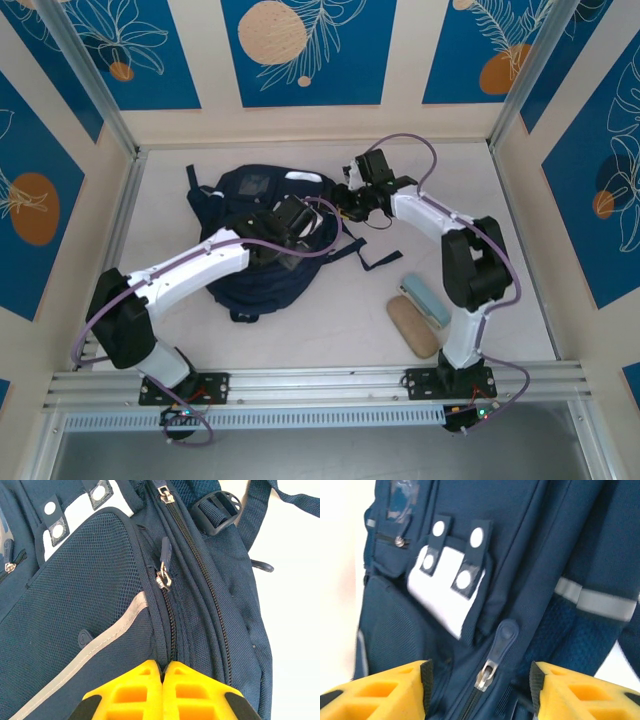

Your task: Pack the student bag

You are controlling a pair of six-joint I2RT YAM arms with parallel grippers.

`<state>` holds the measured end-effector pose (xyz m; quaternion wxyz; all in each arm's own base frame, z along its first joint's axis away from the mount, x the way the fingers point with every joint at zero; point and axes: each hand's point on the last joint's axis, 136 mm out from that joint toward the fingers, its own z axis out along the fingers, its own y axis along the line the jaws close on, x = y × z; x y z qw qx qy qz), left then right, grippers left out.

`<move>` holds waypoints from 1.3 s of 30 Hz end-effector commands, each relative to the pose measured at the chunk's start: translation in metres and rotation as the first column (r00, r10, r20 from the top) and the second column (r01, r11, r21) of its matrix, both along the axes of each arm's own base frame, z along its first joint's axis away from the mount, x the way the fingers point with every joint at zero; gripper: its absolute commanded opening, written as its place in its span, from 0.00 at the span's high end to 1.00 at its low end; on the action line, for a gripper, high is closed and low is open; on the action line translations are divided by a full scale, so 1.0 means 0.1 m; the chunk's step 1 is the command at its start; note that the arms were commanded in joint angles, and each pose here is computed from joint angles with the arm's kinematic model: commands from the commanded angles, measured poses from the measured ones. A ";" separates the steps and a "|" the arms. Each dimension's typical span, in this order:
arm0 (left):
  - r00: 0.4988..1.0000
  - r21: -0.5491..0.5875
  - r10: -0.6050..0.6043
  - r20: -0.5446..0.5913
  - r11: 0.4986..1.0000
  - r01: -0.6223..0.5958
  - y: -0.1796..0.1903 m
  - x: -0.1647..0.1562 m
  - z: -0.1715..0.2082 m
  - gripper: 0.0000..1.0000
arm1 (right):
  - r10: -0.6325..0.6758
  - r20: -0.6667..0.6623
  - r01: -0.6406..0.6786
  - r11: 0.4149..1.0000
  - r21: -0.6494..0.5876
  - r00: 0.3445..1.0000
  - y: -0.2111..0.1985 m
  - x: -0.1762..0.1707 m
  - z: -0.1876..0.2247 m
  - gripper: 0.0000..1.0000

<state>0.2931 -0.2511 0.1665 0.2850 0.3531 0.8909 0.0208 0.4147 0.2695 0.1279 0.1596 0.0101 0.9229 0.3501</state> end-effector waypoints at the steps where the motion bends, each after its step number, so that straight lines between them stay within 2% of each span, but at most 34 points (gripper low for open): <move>1: 0.998 -0.089 0.012 0.064 0.996 -0.006 -0.07 0.08 0.25 1.00 | 0.016 -0.067 -0.020 0.998 -0.055 0.998 -0.01 0.02 -0.15 0.46; 7: 0.999 -0.093 0.013 0.047 0.996 -0.008 -0.09 0.06 0.19 1.00 | 0.037 -0.102 -0.043 0.998 -0.053 0.994 0.06 0.03 -0.27 0.47; 10: 0.999 -0.093 0.012 0.045 0.996 -0.008 -0.09 0.06 0.19 1.00 | 0.071 -0.129 -0.078 0.996 -0.049 0.989 0.10 -0.02 -0.31 0.52; 15: 0.999 -0.093 0.017 0.046 0.996 -0.013 -0.08 0.06 0.19 1.00 | 0.069 -0.152 -0.086 0.990 -0.107 0.986 0.01 -0.07 -0.37 0.53; 20: 0.999 -0.094 0.017 0.048 0.996 -0.012 -0.08 0.06 0.21 1.00 | 0.044 -0.156 -0.071 0.982 -0.173 0.987 -0.13 -0.13 -0.36 0.61; 25: 0.999 -0.089 0.017 0.045 0.996 -0.013 -0.08 0.06 0.19 1.00 | 0.048 -0.134 -0.069 0.985 -0.155 0.990 -0.12 -0.17 -0.26 0.67; 29: 0.999 -0.089 0.019 0.045 0.996 -0.015 -0.08 0.07 0.19 1.00 | 0.099 -0.093 -0.107 0.991 -0.082 0.991 -0.01 -0.15 -0.15 0.59; 34: 0.999 -0.091 0.023 0.046 0.996 -0.019 -0.07 0.07 0.20 1.00 | 0.116 -0.032 -0.116 0.993 0.006 0.993 0.04 -0.06 -0.06 0.43; 36: 0.999 -0.095 0.023 0.047 0.995 -0.019 -0.08 0.06 0.21 1.00 | 0.110 -0.048 -0.108 0.993 0.039 0.993 0.05 -0.02 -0.07 0.42; 39: 0.999 -0.099 0.026 0.045 0.995 -0.021 -0.08 0.06 0.21 1.00 | 0.116 -0.091 -0.112 0.993 0.042 0.989 0.07 0.04 -0.18 0.52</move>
